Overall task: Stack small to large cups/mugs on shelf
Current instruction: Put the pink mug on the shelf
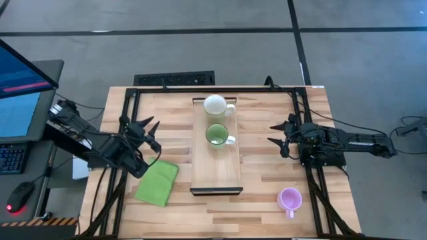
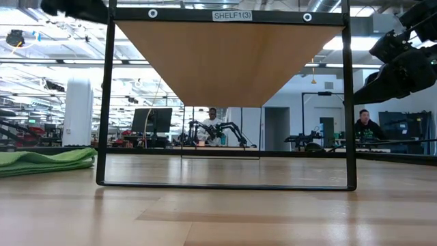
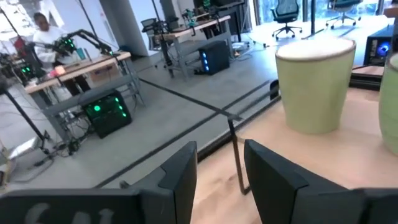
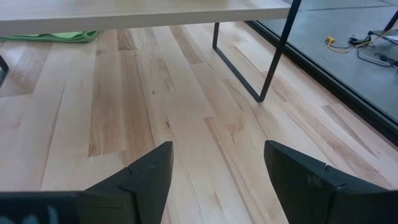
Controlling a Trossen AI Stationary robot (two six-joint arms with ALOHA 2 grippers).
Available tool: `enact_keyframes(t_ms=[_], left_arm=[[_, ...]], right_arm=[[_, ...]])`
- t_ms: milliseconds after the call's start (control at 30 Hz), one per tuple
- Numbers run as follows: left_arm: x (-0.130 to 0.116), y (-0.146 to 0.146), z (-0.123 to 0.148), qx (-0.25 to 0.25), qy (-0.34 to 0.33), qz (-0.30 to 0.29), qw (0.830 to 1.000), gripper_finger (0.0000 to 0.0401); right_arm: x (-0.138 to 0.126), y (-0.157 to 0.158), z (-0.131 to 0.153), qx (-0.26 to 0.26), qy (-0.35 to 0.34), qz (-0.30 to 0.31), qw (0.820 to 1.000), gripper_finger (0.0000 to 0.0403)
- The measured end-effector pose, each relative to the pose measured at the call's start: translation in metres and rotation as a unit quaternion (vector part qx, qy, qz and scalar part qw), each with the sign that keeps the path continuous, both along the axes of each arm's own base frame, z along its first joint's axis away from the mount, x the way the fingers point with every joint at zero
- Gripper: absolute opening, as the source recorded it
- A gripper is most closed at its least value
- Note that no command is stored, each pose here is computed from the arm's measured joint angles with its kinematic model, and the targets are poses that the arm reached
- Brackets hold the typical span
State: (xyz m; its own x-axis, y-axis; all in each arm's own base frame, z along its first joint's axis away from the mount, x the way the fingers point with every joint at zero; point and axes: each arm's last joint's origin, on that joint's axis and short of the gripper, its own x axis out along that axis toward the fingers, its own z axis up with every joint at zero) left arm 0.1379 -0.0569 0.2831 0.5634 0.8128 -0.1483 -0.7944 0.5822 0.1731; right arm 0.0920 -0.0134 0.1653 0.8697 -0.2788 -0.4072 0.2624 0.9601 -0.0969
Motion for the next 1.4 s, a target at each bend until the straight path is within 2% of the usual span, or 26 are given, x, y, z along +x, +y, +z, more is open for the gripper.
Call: enact_keyframes(t_ms=[133,233,433,567,767,833,900,1000,1067,1133,1267,1400], left_arm=[[0.000,0.000,-0.018,-0.004,-0.006,0.000,1.000,0.0126],[0.000,0.001,-0.021,-0.016,0.004,0.000,1.000,0.0126],[0.000,-0.002,-0.027,-0.070,0.104,-0.028,0.992,0.0126],[0.007,-0.006,-0.025,-0.054,0.061,-0.028,0.996,0.0126],[0.006,-0.006,-0.015,-0.066,0.075,-0.072,0.992,0.0126],[0.007,-0.007,-0.006,-0.081,0.069,-0.110,0.988,0.0126],[0.011,-0.010,0.006,-0.098,0.063,-0.182,0.976,0.0126],[0.018,-0.010,0.022,-0.076,0.008,-0.325,0.943,0.0126],[0.014,0.000,0.022,-0.055,-0.037,-0.378,0.923,0.0126],[0.007,0.015,0.012,-0.053,-0.067,-0.359,0.930,0.0126],[-0.011,0.047,-0.015,-0.039,-0.078,-0.256,0.963,0.0126],[-0.029,0.068,-0.032,-0.009,-0.082,-0.208,0.975,0.0126]], right_arm=[[0.000,0.000,0.000,0.000,0.000,0.000,1.000,0.0276],[0.000,0.000,0.000,0.000,0.000,0.000,1.000,0.0276],[0.000,0.000,0.000,0.001,0.000,0.000,1.000,0.0276],[0.000,0.000,0.000,0.001,0.000,0.000,1.000,0.0276],[0.000,0.000,0.000,-0.001,-0.001,0.000,1.000,0.0276],[0.000,0.000,0.001,-0.010,-0.002,0.003,1.000,0.0276],[0.000,0.000,0.001,-0.018,0.001,0.007,1.000,0.0276],[0.000,-0.001,0.001,-0.026,0.001,0.003,1.000,0.0276],[0.000,-0.001,0.001,-0.028,0.001,-0.003,1.000,0.0276],[0.000,-0.001,0.001,-0.028,0.002,-0.003,1.000,0.0276],[0.000,-0.001,0.001,-0.029,0.003,-0.002,1.000,0.0276],[0.000,-0.001,0.001,-0.030,0.003,-0.001,1.000,0.0276]])
